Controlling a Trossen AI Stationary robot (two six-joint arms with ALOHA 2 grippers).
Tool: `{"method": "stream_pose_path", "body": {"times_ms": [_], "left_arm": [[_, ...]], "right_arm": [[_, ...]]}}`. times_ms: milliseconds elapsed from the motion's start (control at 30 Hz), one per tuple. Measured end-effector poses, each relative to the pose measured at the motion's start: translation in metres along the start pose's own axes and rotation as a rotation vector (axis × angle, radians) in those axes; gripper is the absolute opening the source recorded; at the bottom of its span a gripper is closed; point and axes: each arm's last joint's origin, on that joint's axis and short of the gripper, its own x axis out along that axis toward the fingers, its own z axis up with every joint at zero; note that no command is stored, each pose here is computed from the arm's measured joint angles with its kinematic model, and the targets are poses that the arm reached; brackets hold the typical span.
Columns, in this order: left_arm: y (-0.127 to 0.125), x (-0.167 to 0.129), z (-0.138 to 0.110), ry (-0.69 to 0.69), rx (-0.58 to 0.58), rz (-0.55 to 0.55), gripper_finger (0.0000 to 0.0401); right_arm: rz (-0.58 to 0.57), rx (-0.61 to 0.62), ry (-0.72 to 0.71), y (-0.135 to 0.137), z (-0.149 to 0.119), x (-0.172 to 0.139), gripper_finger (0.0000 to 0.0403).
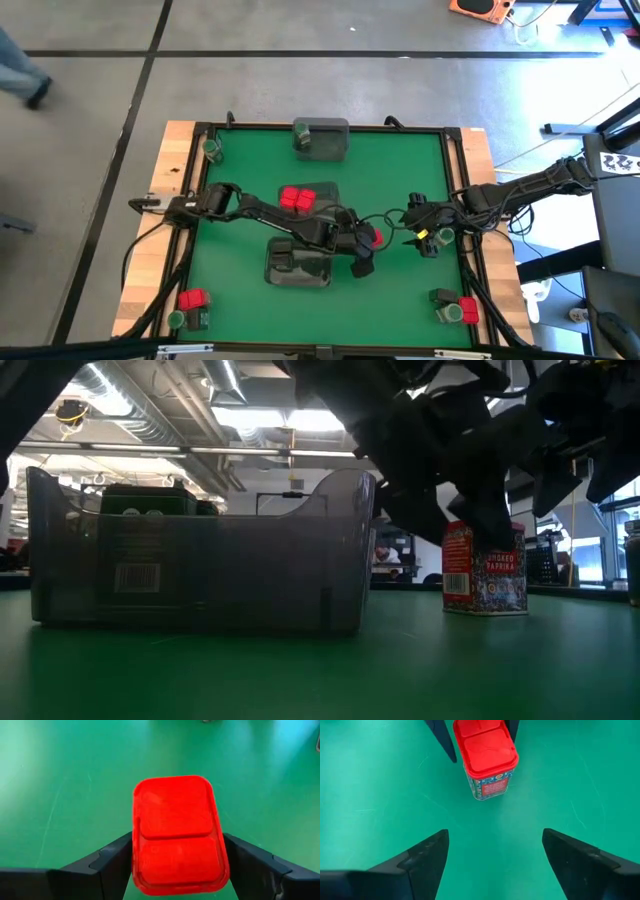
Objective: Sort spices by type
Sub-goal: Put the red seasoning can into the middle gray bin
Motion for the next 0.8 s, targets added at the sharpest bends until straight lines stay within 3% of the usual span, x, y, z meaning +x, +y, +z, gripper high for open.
{"method": "stream_pose_path", "body": {"times_ms": [100, 233, 467, 667, 800], "left_arm": [[0.001, 0.000, 0.001, -0.008, -0.015, 0.005, 0.0264], [0.001, 0.000, 0.001, -0.009, -0.016, 0.015, 0.0211], [0.001, -0.006, 0.003, -0.008, -0.015, 0.019, 0.0209], [0.000, -0.059, 0.025, -0.082, -0.012, 0.140, 0.0209], [0.001, -0.098, 0.030, -0.116, -0.005, 0.292, 0.0209]], "right_arm": [[0.000, 0.000, 0.000, 0.000, 0.000, 0.000, 0.0319], [0.000, -0.001, -0.001, 0.000, 0.000, 0.000, 0.0319], [-0.001, -0.006, -0.001, 0.000, 0.000, 0.000, 0.0319], [-0.001, -0.006, -0.001, 0.000, 0.000, 0.000, 0.0319], [-0.002, -0.006, -0.002, 0.000, 0.000, 0.000, 0.0319]]}}
